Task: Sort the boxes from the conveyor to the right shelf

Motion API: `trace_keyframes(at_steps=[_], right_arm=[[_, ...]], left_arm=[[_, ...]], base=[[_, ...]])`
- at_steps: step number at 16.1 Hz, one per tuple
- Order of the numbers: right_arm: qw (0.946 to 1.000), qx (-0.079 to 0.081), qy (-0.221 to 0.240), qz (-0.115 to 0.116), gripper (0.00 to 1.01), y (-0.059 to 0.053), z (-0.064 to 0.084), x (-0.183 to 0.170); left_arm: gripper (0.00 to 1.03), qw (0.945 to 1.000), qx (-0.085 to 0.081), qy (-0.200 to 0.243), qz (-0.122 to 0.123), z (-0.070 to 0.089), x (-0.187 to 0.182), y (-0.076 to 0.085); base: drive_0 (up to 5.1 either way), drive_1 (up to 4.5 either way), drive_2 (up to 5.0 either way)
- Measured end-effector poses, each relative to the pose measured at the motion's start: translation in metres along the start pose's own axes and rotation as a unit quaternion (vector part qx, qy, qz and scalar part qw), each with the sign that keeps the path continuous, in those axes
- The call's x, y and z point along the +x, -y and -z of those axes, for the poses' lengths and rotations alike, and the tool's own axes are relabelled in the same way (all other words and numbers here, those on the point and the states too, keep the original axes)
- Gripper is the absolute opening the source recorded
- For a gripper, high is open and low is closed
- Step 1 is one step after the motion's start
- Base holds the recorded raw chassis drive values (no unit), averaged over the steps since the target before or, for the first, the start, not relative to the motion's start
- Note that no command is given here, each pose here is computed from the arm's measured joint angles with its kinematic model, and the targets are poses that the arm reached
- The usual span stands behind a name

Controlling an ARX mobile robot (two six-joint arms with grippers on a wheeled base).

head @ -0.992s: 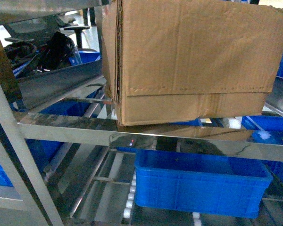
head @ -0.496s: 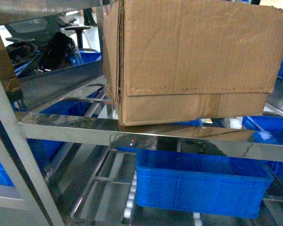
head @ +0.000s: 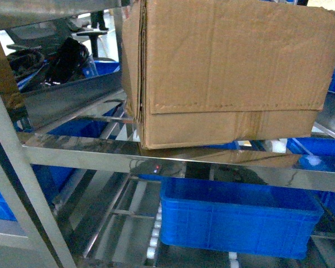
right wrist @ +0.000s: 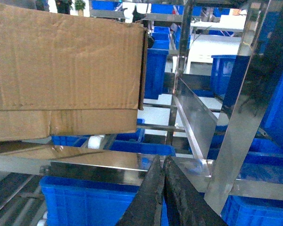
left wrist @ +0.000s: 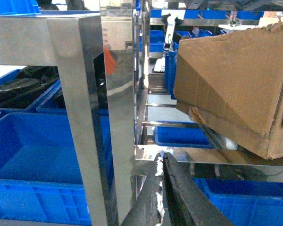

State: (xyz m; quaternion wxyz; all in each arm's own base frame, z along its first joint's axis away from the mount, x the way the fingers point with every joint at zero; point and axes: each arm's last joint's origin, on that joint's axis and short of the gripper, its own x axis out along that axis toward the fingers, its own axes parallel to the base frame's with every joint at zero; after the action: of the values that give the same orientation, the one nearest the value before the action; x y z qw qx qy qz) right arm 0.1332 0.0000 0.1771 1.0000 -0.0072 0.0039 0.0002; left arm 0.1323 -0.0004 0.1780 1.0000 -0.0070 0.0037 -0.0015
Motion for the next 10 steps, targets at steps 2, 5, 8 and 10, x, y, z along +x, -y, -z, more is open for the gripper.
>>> trace_keyframes(at_steps=[2, 5, 8, 10], right_arm=[[0.9999, 0.0, 0.013, 0.0, 0.02, 0.0, 0.003, -0.006], [0.9999, 0.0, 0.015, 0.0, 0.02, 0.0, 0.005, -0.012], [0.9999, 0.0, 0.012, 0.0, 0.02, 0.0, 0.005, -0.018], [0.9999, 0.0, 0.011, 0.0, 0.02, 0.0, 0.006, -0.021]], left_arm=[[0.02, 1.0, 0.0, 0.002, 0.0, 0.002, -0.006, 0.0], [0.02, 1.0, 0.0, 0.008, 0.0, 0.007, -0.011, 0.0], [0.02, 0.9999, 0.0, 0.01, 0.0, 0.007, -0.017, 0.0], [0.02, 0.9999, 0.0, 0.013, 0.0, 0.006, -0.02, 0.0]], base=[[0.3, 4.07, -3.5], [0.3, 4.07, -3.5], [0.3, 4.07, -3.5], [0.0, 0.0, 0.0]])
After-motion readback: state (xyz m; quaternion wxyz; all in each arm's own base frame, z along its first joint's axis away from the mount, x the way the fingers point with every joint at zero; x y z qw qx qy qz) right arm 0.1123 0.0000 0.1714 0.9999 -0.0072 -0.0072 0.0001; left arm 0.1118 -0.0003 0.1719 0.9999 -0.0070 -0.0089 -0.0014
